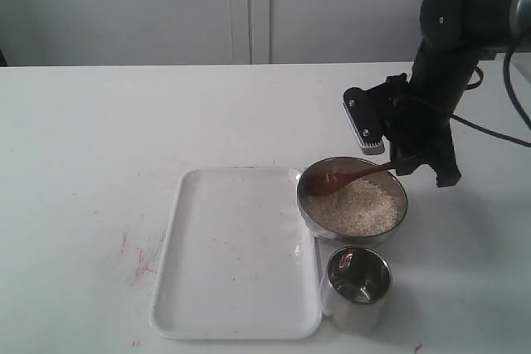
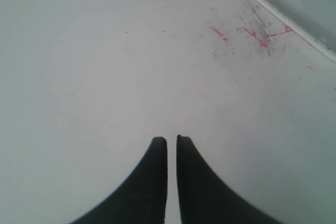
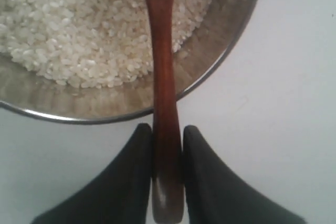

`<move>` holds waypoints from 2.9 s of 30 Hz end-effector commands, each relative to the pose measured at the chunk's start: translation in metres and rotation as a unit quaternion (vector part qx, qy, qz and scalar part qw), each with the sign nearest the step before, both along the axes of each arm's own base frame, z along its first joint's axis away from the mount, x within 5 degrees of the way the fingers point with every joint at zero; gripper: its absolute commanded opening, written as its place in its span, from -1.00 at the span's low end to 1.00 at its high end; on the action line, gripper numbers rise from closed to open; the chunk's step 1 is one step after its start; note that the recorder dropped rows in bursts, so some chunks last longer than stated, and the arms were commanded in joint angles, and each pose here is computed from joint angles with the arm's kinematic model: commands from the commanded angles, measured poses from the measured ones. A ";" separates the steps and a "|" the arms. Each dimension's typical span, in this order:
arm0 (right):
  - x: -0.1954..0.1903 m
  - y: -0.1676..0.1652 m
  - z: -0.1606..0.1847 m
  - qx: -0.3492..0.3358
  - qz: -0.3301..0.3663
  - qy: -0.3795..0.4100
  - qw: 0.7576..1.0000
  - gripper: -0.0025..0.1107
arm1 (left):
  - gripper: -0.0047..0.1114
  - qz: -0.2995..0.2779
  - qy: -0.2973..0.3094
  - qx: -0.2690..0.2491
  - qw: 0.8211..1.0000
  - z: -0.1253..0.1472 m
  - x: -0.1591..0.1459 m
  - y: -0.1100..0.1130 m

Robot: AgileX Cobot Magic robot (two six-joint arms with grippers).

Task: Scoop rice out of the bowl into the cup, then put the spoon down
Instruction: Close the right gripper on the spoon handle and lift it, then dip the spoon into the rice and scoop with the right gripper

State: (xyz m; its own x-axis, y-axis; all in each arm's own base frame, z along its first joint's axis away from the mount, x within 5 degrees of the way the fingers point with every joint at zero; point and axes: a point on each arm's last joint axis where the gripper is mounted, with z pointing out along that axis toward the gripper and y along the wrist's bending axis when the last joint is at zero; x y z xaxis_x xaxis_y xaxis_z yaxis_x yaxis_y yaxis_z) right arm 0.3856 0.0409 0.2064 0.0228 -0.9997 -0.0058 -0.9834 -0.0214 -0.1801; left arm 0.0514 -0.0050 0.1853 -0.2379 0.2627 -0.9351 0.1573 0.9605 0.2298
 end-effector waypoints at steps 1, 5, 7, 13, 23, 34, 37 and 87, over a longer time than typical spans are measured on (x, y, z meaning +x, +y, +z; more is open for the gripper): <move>-0.018 0.000 0.033 0.029 -0.110 0.002 0.993 -0.96 | -0.67 -0.003 0.032 -0.002 0.999 -0.008 -0.001 -0.001; -0.036 0.000 0.063 0.067 -0.241 0.001 0.968 -0.96 | -0.67 -0.003 0.032 -0.002 0.999 -0.008 -0.001 -0.001; -0.048 0.003 0.078 0.100 -0.307 0.016 0.946 -0.96 | -0.67 -0.003 0.032 -0.002 0.999 -0.008 -0.001 -0.001; -0.075 0.014 0.112 0.158 -0.431 0.007 0.888 -0.96 | -0.67 -0.003 0.032 -0.002 0.999 -0.008 -0.001 -0.001; -0.151 0.019 0.103 0.047 -0.500 -0.087 0.861 -0.96 | -0.67 -0.003 0.032 -0.002 0.999 -0.008 -0.001 -0.001; -0.186 0.021 0.098 -0.026 -0.386 -0.163 0.908 -0.96 | -0.67 -0.003 0.032 -0.002 0.999 -0.008 -0.001 -0.001; -0.175 0.027 0.092 -0.088 -0.321 -0.190 0.924 -0.96 | -0.67 -0.003 0.032 -0.002 0.999 -0.008 -0.001 -0.001; -0.098 0.069 -0.019 -0.285 -0.134 -0.207 0.926 -0.96 | -0.67 -0.003 0.032 -0.002 0.999 -0.008 -0.001 -0.001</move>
